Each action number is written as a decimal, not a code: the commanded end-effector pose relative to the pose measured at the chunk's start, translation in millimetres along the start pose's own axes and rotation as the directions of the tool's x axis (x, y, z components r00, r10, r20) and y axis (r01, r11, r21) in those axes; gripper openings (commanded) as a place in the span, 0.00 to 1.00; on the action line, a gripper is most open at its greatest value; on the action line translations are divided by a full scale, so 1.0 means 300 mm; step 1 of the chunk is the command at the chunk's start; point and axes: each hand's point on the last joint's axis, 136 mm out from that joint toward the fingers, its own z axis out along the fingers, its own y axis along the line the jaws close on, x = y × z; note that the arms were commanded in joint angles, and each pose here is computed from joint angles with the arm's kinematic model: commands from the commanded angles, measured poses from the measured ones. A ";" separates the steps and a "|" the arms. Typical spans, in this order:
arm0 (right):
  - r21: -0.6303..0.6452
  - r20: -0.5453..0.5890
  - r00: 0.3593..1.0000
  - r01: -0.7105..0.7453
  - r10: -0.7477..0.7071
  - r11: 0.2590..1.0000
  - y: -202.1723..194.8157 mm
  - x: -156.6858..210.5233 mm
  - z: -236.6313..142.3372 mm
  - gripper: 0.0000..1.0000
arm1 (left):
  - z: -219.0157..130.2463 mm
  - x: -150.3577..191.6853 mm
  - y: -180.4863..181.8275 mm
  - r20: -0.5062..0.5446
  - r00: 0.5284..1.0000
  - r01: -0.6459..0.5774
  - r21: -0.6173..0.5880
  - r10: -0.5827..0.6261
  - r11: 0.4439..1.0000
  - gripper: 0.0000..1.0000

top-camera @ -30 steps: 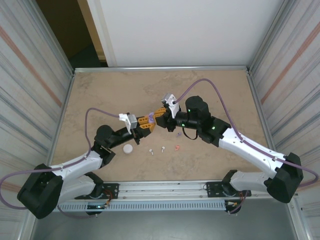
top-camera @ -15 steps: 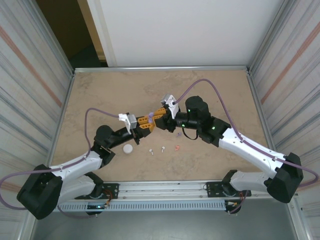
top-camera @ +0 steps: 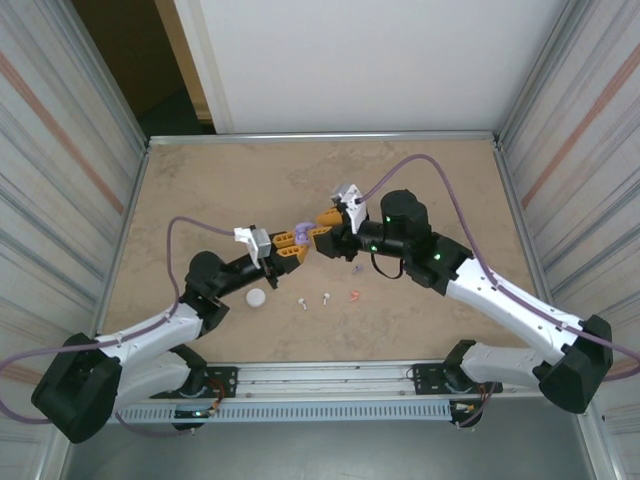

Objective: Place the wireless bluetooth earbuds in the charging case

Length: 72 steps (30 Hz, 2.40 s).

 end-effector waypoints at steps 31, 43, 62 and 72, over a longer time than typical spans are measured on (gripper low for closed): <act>0.497 -0.108 0.835 -0.425 0.539 0.757 -0.426 0.337 -0.201 0.99 | -0.067 -0.172 -0.012 0.105 0.981 -0.151 -0.095 0.161 0.984 0.00; 0.572 -0.199 0.743 -0.442 0.639 0.692 -0.418 0.431 -0.225 1.00 | -0.054 -0.207 -0.027 0.136 0.971 -0.190 -0.070 0.198 0.979 0.00; 0.634 -0.281 0.604 -0.466 0.745 0.617 -0.420 0.566 -0.177 0.87 | -0.012 -0.152 0.003 0.080 0.976 -0.195 -0.067 0.201 0.978 0.00; 0.659 -0.359 0.536 -0.434 0.764 0.615 -0.430 0.682 -0.101 0.79 | -0.026 -0.130 0.015 0.074 0.982 -0.164 -0.093 0.171 0.982 0.00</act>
